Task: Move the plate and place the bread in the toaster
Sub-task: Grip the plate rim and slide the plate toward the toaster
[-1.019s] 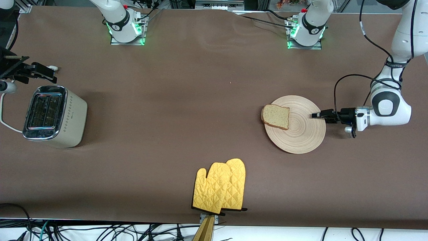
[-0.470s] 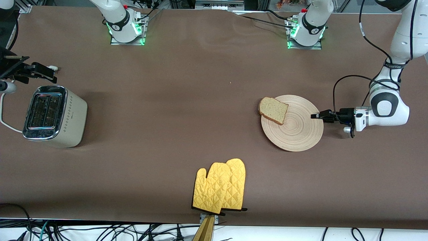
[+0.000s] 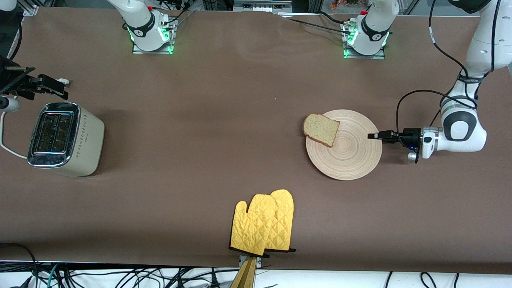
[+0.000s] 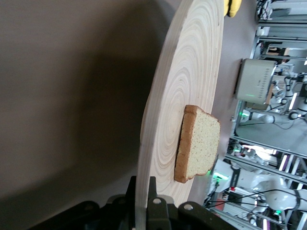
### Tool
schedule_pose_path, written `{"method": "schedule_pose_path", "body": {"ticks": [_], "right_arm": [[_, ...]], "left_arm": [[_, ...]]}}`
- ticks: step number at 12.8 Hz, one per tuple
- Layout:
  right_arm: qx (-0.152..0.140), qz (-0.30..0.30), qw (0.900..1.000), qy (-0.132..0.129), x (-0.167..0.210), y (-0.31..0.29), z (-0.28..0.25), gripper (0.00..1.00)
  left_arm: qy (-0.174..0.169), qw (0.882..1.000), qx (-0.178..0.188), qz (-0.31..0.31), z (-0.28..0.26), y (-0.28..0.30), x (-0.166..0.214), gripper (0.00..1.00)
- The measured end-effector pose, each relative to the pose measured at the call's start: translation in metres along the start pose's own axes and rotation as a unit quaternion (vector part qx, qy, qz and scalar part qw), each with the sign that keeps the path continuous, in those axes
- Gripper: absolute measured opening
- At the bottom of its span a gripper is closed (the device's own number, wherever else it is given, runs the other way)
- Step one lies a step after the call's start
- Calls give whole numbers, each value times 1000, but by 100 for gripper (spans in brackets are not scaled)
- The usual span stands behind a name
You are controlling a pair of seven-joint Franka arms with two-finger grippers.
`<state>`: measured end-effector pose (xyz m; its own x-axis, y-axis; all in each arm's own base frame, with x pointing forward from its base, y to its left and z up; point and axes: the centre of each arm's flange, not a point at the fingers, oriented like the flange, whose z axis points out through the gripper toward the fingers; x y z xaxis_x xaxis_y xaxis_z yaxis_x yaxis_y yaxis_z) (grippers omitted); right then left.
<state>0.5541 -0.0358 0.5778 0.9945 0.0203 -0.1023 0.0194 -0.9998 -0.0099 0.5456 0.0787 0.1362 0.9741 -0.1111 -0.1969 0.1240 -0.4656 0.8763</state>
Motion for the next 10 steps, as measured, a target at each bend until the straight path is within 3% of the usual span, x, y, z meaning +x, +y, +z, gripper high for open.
{"method": "schedule_pose_path", "body": {"ticks": [5,10], "right_arm": [[0,1,1000,0,0,1,0,100],[0,3,1000,1,0,3,0,100]], "left_arm": [[-3,998,-64,-5,62,61,28,9],[-6,995,-96,-27,192,159,51,9]]}}
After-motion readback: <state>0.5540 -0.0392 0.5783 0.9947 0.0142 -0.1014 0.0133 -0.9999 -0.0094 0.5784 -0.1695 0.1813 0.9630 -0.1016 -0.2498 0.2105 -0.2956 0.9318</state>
